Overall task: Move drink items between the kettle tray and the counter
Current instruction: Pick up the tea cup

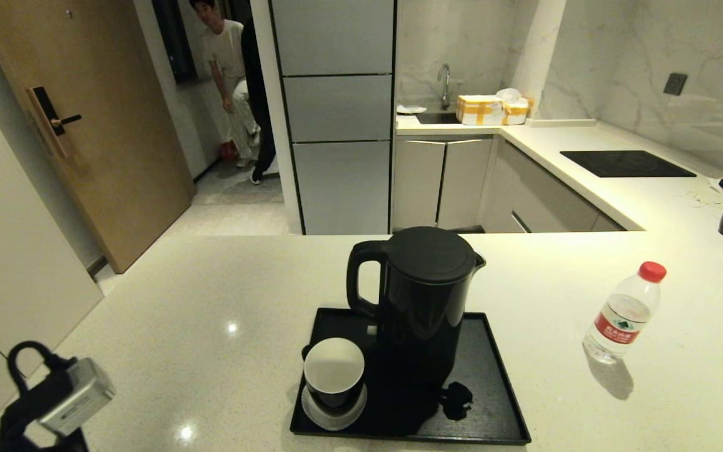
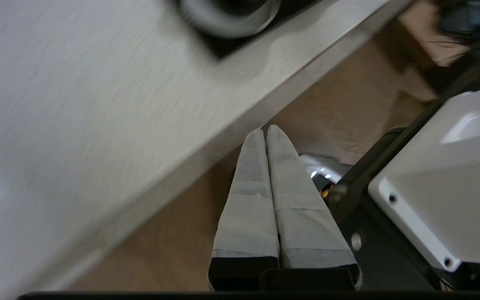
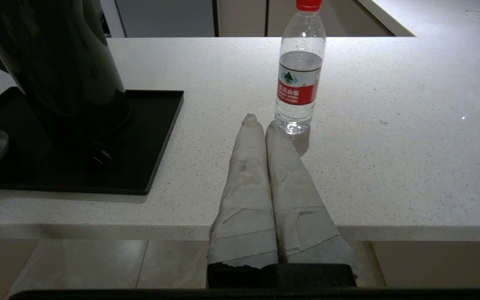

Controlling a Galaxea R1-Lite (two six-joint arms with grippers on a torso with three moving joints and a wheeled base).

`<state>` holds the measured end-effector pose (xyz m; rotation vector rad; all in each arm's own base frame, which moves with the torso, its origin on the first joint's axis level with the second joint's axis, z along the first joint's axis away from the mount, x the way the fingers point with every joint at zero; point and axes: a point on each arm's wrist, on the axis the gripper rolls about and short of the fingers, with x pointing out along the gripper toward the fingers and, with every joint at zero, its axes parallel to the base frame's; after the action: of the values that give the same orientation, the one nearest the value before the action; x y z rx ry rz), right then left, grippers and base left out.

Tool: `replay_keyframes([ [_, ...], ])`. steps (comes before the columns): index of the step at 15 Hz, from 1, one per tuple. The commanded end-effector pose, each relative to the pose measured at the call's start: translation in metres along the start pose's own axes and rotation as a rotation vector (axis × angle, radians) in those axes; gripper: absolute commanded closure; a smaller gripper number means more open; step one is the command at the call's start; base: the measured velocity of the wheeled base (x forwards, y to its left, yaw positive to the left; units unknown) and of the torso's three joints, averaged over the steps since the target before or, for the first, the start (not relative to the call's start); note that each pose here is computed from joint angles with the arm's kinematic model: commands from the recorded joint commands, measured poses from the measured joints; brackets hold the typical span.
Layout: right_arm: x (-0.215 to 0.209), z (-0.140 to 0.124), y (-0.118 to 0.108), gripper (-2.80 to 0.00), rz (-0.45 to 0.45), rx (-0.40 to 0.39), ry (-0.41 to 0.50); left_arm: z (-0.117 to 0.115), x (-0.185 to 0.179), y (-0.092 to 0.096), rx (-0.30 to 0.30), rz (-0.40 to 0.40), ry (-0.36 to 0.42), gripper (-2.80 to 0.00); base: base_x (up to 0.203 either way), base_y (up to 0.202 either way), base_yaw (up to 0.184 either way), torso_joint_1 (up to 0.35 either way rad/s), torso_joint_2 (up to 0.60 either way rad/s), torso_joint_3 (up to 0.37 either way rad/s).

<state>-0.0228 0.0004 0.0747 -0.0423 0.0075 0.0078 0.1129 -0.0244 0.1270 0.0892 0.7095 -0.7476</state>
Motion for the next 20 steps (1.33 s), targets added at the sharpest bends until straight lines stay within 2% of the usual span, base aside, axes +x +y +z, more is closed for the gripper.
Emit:
replay_keyframes([
  [1,0.0,0.0,0.0,0.0,0.001,-0.001,0.001,0.003,0.045,0.016,0.063,-0.094,-0.025,0.0,0.0,0.0,0.0,0.0,0.0,0.0],
  [2,0.0,0.0,0.0,0.0,0.0,-0.001,0.002,0.0,0.056,0.016,0.094,-0.124,-0.042,0.0,0.0,0.0,0.0,0.0,0.0,0.0],
  [6,0.0,0.0,0.0,0.0,0.0,-0.001,0.002,-0.019,0.108,0.026,0.117,-0.194,0.003,0.0,0.0,0.0,0.0,0.0,0.0,0.0],
  [10,0.0,0.0,0.0,0.0,0.0,-0.001,0.002,-0.039,0.149,0.039,0.167,-0.196,-0.038,0.0,0.0,0.0,0.0,0.0,0.0,0.0],
  [12,0.0,0.0,0.0,0.0,0.0,-0.001,0.002,-0.04,0.157,0.041,0.21,-0.185,-0.098,0.0,0.0,0.0,0.0,0.0,0.0,0.0],
  [13,0.0,0.0,0.0,0.0,0.0,-0.001,0.002,-0.04,0.158,0.041,0.211,-0.188,-0.099,0.0,0.0,0.0,0.0,0.0,0.0,0.0],
  [14,0.0,0.0,0.0,0.0,0.0,-0.001,0.002,-0.04,0.158,0.041,0.214,-0.186,-0.101,-2.8,0.0,0.0,0.0,0.0,0.0,0.0],
  [17,0.0,0.0,0.0,0.0,0.0,-0.001,0.002,-0.039,0.161,0.039,0.223,-0.205,-0.1,-2.8,0.0,0.0,0.0,0.0,0.0,0.0],
  [20,0.0,0.0,0.0,0.0,-0.001,-0.001,0.002,-0.032,0.165,0.041,0.243,-0.213,-0.136,-2.8,0.0,0.0,0.0,0.0,0.0,0.0],
])
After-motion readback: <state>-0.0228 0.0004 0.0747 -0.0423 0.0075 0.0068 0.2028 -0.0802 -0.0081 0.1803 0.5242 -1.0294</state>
